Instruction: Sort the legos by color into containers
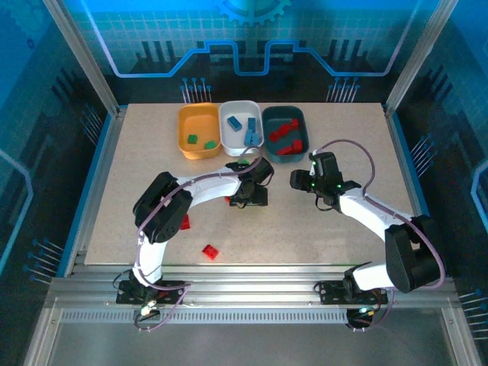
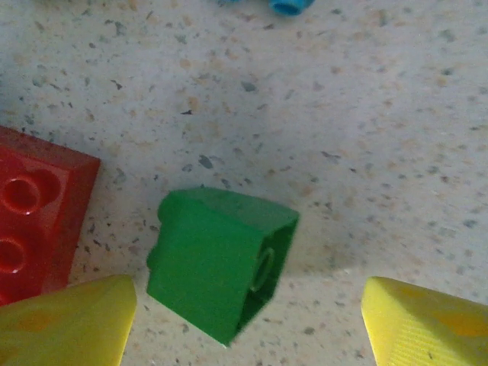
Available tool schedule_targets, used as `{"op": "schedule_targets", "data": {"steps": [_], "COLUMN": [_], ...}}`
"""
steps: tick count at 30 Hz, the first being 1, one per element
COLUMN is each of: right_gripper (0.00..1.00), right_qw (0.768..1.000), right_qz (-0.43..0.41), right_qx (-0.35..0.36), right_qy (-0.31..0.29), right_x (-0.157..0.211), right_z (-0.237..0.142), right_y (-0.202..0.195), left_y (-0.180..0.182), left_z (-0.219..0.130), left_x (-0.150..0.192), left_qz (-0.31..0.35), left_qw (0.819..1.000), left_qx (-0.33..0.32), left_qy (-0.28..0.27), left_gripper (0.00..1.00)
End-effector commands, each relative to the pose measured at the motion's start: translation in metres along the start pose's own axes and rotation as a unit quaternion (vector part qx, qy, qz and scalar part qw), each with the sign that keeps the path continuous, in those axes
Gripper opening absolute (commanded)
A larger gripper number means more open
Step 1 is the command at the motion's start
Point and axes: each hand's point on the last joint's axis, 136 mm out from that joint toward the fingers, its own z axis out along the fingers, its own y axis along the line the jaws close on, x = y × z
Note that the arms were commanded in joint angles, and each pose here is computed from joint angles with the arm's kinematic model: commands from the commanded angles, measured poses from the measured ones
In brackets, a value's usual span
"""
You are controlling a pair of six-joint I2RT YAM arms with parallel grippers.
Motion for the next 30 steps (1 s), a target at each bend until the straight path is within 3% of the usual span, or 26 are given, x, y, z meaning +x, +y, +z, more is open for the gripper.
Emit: {"op": "schedule_targets", "data": {"steps": [1,5,15,22,30], "right_gripper": [0.69,0.69,0.67,0.67,0.67], "right_qw": [1.000,1.000,1.000,1.000,1.000], "right_qz": [0.009,0.009,0.013,0.013,0.015], "right_qx": [-0.005,-0.005,-0.005,-0.004,-0.004], "right_qy": [-0.010,-0.010,-0.015,-0.017,-0.016], "right_x": [-0.004,-0.004,-0.005,-0.006,-0.005], "right_z": [-0.004,-0.004,-0.007,-0.008,-0.006], "right_y": [-0.002,-0.002,-0.003,-0.004,-0.005], "left_y": [0.006,0.000,-0.003,-0.010,-0.020], "left_z": [0.004,0.012,0.017,-0.010,-0.073], "left_x": [-0.010,-0.015,-0.019,-0.026,-0.052], "left_qz": [0.000,0.002,0.009,0.011,0.022], "left_qw": [1.000,1.000,1.000,0.999,0.994], "left_qx": [-0.025,-0.019,-0.013,0.013,0.057], "left_qy": [-0.015,-0.019,-0.025,-0.045,-0.095], "left_gripper": [0.78,0.74,0.45,0.43,0.42]}}
